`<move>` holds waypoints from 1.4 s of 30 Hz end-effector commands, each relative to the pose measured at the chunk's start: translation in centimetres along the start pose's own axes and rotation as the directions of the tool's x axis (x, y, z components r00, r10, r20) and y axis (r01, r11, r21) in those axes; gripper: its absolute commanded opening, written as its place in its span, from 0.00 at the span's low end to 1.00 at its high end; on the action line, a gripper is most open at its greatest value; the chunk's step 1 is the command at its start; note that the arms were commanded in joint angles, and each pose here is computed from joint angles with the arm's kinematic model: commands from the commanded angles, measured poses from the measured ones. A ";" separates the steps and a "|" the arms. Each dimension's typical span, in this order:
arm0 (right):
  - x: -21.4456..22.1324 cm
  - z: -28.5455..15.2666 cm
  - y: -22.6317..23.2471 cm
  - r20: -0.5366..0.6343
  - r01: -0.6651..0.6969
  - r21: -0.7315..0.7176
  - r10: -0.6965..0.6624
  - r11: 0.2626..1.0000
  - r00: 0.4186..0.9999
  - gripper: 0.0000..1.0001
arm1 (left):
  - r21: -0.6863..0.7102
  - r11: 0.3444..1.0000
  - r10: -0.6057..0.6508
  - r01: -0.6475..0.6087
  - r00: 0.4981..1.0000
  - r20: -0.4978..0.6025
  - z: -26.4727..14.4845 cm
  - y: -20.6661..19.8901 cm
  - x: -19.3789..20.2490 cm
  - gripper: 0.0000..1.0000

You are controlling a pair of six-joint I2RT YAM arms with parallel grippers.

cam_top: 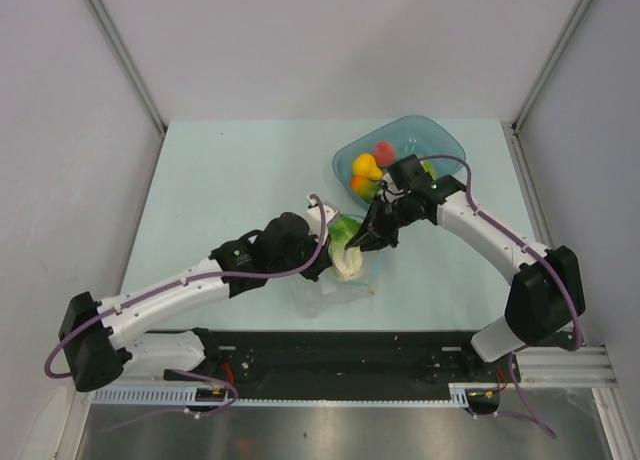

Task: Open the zip-top bag and remove the fake food

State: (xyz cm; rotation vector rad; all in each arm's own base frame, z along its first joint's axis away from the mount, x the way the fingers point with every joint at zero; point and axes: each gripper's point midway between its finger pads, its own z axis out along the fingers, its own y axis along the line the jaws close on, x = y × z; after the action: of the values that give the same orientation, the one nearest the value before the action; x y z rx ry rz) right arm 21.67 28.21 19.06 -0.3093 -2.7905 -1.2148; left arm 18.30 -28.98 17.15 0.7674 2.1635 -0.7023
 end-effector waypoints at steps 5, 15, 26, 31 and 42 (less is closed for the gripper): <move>2.6 -6.1 4.9 -0.033 -0.050 -0.201 0.044 0.978 0.998 0.00 | -0.197 0.980 -0.026 0.021 0.999 -0.022 0.6 2.7 1.7 0.00; 8.3 -7.1 1.2 -0.234 0.057 -0.143 -0.090 0.988 0.968 0.00 | -0.227 0.972 -0.044 0.055 0.998 0.052 1.5 3.7 -1.2 0.00; 9.3 -9.3 2.2 -0.078 0.400 -0.291 -0.439 0.869 0.895 0.00 | -0.478 0.855 -0.196 0.202 0.979 0.064 -2.0 10.9 -1.8 0.00; 2.7 -11.4 4.3 0.217 0.452 -0.277 -0.403 0.848 0.889 0.00 | -0.549 0.794 -0.273 0.262 0.960 0.063 -3.8 11.6 -1.0 0.00; -17.9 -14.4 0.6 0.732 0.347 0.135 -0.330 0.928 0.596 0.00 | -0.634 0.724 -0.281 0.272 0.956 0.089 -6.9 12.7 -1.7 0.00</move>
State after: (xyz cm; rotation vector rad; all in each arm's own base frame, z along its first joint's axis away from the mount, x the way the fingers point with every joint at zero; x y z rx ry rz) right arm 30.76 18.21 27.12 -0.1194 -3.3242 -1.6593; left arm 24.67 -17.25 17.32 0.1487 2.3764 -0.0631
